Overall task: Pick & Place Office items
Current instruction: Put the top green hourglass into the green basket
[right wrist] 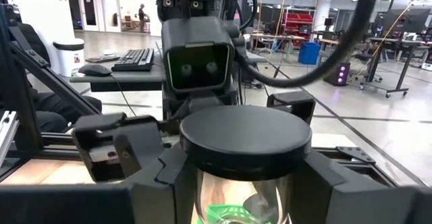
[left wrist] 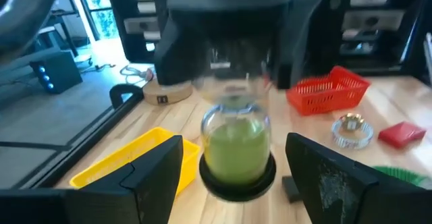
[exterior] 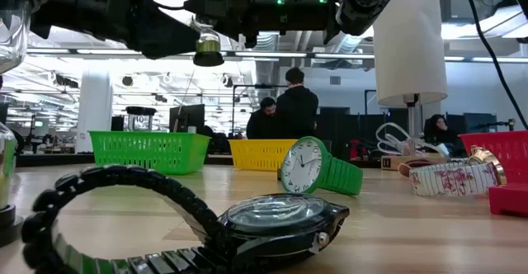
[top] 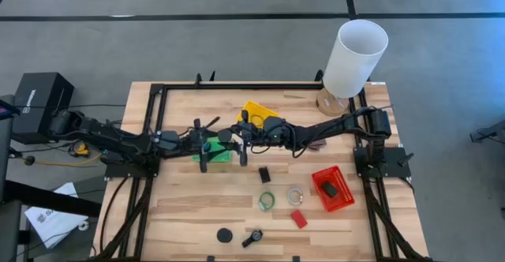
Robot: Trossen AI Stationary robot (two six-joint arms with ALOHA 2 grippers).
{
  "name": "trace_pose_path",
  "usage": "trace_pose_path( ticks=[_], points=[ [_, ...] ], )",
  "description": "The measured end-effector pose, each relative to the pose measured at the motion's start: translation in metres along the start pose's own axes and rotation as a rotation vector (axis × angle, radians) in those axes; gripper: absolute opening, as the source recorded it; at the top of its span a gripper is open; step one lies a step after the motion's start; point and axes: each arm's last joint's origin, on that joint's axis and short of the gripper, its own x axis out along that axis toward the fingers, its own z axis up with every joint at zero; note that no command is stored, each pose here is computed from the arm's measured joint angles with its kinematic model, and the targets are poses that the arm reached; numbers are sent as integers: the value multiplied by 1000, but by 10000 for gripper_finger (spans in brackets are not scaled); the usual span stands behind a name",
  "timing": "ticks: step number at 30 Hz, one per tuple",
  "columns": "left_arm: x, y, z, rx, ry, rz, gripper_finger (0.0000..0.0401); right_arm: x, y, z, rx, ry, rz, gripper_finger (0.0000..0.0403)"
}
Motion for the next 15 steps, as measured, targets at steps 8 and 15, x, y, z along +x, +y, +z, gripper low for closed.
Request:
trace_pose_path(
  ticks=[8,15],
  points=[
    [2,5,4,-19,-43,11,260,0,0,0,0,-1,0,190],
    [5,15,7,-33,-80,-5,260,0,-2,0,-1,-4,-4,157]
  ],
)
